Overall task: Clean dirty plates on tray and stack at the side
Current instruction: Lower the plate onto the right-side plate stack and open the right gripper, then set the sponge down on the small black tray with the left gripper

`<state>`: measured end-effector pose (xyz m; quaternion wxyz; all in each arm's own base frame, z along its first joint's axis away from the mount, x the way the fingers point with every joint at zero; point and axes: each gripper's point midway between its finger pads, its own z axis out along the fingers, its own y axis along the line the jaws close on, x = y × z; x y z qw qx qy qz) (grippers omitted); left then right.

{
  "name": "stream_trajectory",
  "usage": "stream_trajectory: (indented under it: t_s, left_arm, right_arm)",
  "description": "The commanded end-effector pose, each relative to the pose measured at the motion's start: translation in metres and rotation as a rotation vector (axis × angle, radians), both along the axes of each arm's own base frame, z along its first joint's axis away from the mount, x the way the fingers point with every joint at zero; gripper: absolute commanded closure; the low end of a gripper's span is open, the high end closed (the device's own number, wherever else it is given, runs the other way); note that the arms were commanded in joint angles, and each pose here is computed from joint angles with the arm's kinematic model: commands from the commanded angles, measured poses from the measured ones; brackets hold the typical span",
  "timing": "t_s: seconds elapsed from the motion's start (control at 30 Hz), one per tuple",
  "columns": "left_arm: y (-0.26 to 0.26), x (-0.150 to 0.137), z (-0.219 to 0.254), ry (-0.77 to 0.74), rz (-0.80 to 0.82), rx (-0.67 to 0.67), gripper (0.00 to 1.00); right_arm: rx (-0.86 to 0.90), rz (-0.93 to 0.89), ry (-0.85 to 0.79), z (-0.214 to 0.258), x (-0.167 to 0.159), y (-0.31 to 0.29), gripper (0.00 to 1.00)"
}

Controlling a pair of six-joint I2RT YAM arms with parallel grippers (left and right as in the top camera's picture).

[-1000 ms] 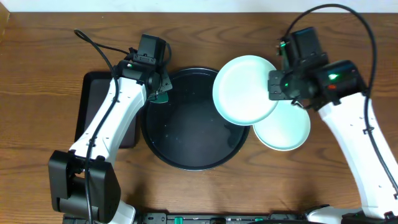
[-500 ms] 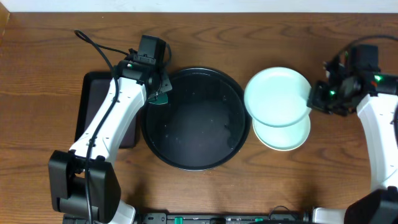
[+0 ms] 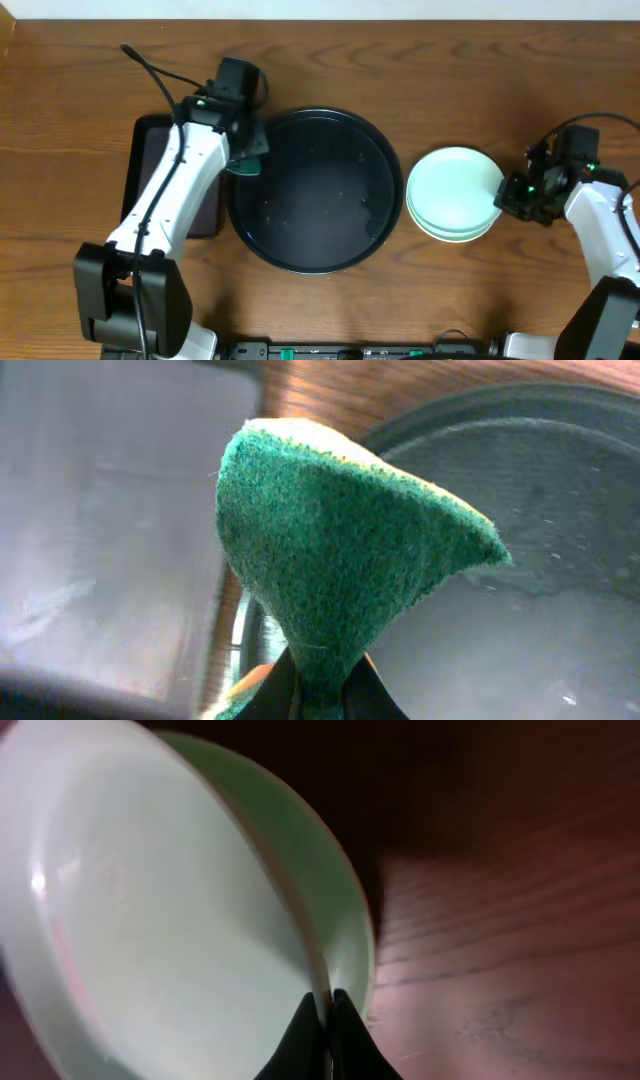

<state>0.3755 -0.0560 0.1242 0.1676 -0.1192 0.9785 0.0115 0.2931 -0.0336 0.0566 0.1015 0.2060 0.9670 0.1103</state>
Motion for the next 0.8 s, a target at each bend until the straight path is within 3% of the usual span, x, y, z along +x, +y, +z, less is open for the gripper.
stream_trajectory:
  t_s: [0.0,0.23,0.27,0.43,0.5,0.53,0.77]
  left_arm:
    - [0.03,0.009,0.024,-0.047,0.012,0.021,0.92]
    - [0.08,0.004,0.023,-0.02,0.111,0.037,0.93]
    - [0.085,0.004,0.023,-0.019,0.112,0.042,0.93]
    - [0.108,0.008,0.02,-0.031,0.076,0.076,0.93]
    - [0.115,0.01,0.014,-0.028,0.071,0.085,0.93]
    - [0.12,0.01,0.007,-0.015,0.072,0.088,0.92]
    - [0.129,0.007,-0.04,0.116,0.084,0.08,0.93]
  right_arm:
    - [-0.014,-0.023,0.006,-0.007,-0.005,-0.002,0.88]
    - [0.051,0.041,-0.011,-0.004,-0.004,0.014,0.52]
    - [0.064,0.051,-0.013,-0.002,-0.003,0.018,0.42]
    - [0.055,0.133,-0.026,0.02,0.007,0.036,0.22]
    - [0.035,0.17,-0.042,0.033,0.014,0.044,0.04]
    - [0.019,0.195,-0.058,0.044,0.02,0.049,0.01]
    - [0.003,0.266,-0.139,0.083,0.041,0.07,0.01]
